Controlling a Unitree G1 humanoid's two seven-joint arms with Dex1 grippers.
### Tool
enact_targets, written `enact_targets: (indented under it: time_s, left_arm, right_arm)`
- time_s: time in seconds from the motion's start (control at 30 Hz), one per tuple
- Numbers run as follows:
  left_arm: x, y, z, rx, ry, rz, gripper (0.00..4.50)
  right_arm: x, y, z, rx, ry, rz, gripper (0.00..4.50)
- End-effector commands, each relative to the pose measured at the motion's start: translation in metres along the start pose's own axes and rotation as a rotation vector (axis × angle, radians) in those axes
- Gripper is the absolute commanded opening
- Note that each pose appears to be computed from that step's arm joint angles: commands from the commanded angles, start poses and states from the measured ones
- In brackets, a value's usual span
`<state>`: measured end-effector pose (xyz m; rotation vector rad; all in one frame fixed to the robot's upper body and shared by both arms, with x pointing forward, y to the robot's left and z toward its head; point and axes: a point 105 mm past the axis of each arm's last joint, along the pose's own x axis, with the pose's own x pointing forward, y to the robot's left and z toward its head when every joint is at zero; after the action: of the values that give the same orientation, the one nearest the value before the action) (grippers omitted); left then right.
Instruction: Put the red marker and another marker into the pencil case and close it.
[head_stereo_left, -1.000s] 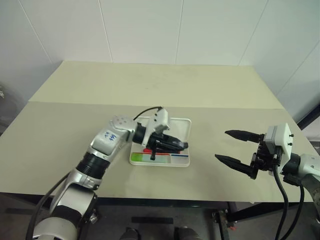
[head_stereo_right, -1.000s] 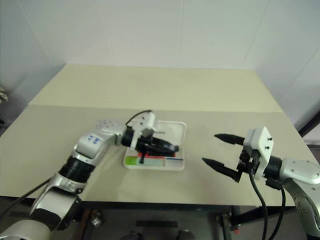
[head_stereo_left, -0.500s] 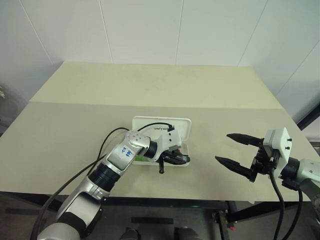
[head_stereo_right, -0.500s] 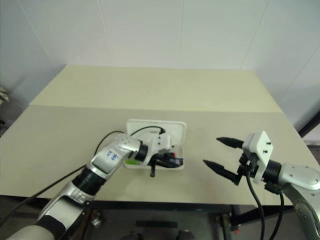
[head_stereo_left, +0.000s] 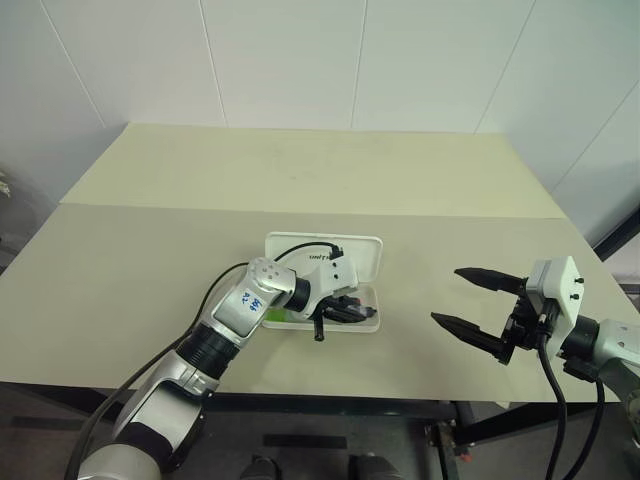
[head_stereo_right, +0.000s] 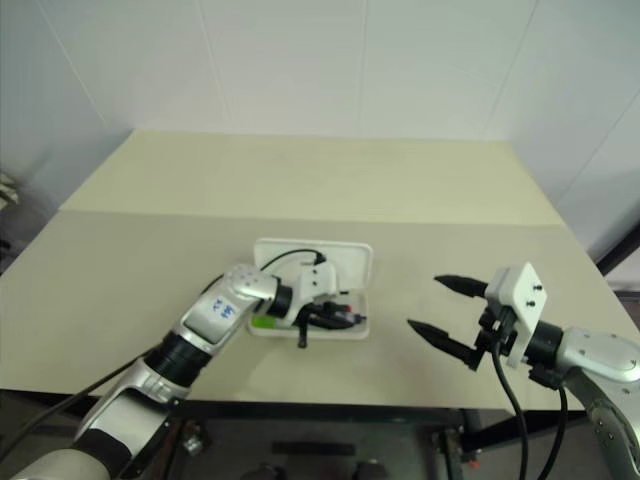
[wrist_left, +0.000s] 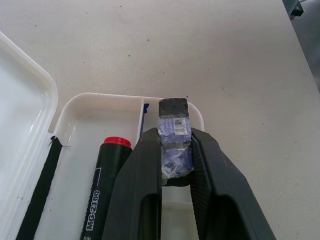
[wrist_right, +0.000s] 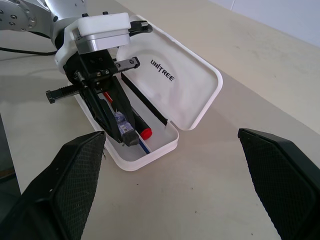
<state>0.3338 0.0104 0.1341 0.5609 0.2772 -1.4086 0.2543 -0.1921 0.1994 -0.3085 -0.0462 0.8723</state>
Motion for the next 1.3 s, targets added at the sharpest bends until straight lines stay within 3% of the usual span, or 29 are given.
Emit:
enact_targets:
  time_s: [0.03,0.2,0.6,0.63,0.83,1.07,1.23,1.3]
  left_arm:
    - [-0.003,0.003,0.014,0.054,-0.028,0.004,0.43]
    - [-0.003,-0.001,0.013,0.057,-0.023,-0.019,0.43]
    - [-0.008,-0.002,0.013,0.06,-0.016,-0.033,4.34]
    - [-0.009,-0.002,0.013,0.061,-0.018,-0.035,4.46]
    - [-0.015,-0.006,0.022,0.081,-0.058,-0.06,4.46]
    - [-0.046,-0.011,0.067,0.176,-0.386,-0.109,4.46]
    - [-0.073,0.006,0.092,0.252,-0.59,-0.021,4.46]
    - [-0.09,0.01,0.105,0.264,-0.738,-0.009,4.46]
  right_arm:
    - [-0.005,-0.001,0.014,-0.05,-0.041,-0.021,4.5]
    - [-0.005,-0.002,0.014,-0.05,-0.039,-0.026,4.5]
    - [-0.006,-0.003,0.014,-0.054,-0.036,-0.025,4.5]
    - [-0.006,-0.003,0.014,-0.055,-0.036,-0.025,4.5]
    - [-0.006,-0.003,0.014,-0.058,-0.036,-0.025,4.5]
    - [-0.007,-0.002,0.015,-0.064,-0.034,-0.022,4.5]
    - [-0.007,-0.004,0.015,-0.064,-0.033,-0.02,4.5]
    - [-0.006,-0.004,0.016,-0.064,-0.035,-0.018,4.5]
